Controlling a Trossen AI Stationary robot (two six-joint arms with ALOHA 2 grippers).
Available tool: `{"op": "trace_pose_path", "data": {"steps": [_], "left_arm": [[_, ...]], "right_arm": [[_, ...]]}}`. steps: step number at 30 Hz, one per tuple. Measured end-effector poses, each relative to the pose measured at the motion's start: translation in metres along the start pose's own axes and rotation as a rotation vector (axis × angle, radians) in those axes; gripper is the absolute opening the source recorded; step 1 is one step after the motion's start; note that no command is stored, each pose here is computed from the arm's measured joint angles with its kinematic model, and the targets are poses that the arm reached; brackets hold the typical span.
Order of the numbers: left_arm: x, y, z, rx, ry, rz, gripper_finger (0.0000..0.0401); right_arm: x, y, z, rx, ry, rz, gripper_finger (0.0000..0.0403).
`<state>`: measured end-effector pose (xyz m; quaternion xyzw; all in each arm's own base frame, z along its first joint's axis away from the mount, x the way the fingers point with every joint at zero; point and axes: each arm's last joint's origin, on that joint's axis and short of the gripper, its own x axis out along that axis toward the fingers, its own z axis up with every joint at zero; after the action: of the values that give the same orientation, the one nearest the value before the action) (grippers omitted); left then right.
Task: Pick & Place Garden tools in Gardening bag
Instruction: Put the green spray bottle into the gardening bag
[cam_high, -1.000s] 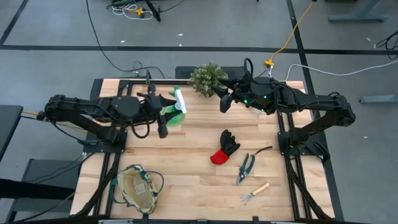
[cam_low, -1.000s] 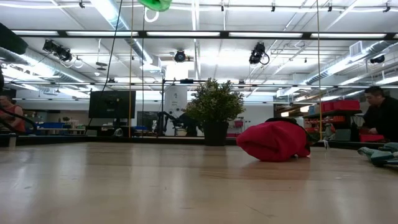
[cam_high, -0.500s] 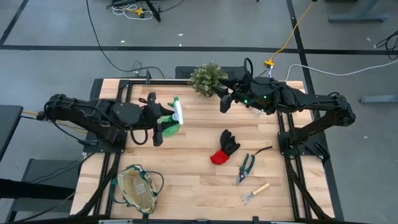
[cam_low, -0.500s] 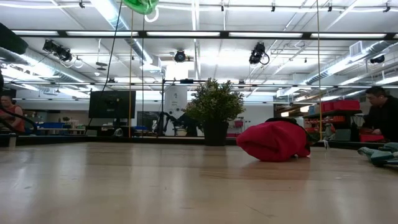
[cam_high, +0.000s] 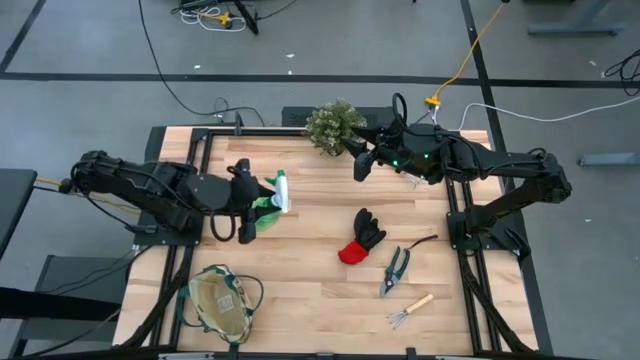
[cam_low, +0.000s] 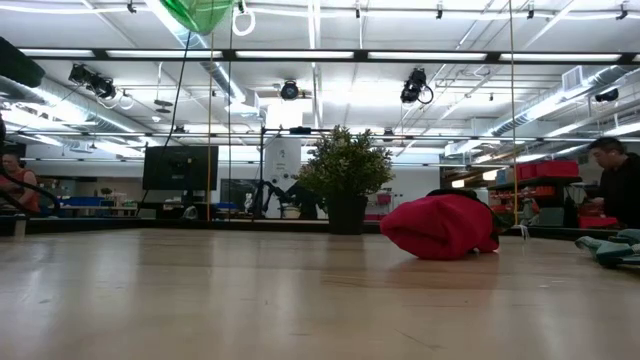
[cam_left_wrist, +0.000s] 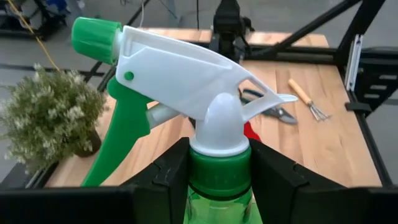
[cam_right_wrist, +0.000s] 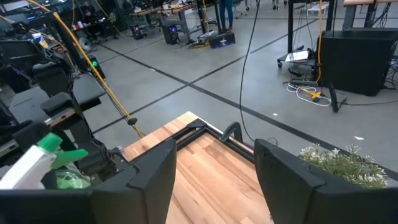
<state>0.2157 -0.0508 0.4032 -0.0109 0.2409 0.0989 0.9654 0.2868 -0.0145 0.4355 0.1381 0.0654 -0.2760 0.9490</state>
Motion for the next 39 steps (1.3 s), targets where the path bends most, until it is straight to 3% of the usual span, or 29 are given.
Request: {"op": "trace_pose_path", "data": {"steps": [17,39], "left_arm": [[-0.009,-0.018,-0.008,-0.022,0.047,-0.102,0.0144],[-0.033,-0.058,-0.014,-0.006,0.019,-0.339,0.0144]], "right_arm": [[0.0,0.0,0.0,0.002,0.0,-0.001,0.0217],[0.0,0.0,0.0,0.004,0.0,0.0,0.0217]]}}
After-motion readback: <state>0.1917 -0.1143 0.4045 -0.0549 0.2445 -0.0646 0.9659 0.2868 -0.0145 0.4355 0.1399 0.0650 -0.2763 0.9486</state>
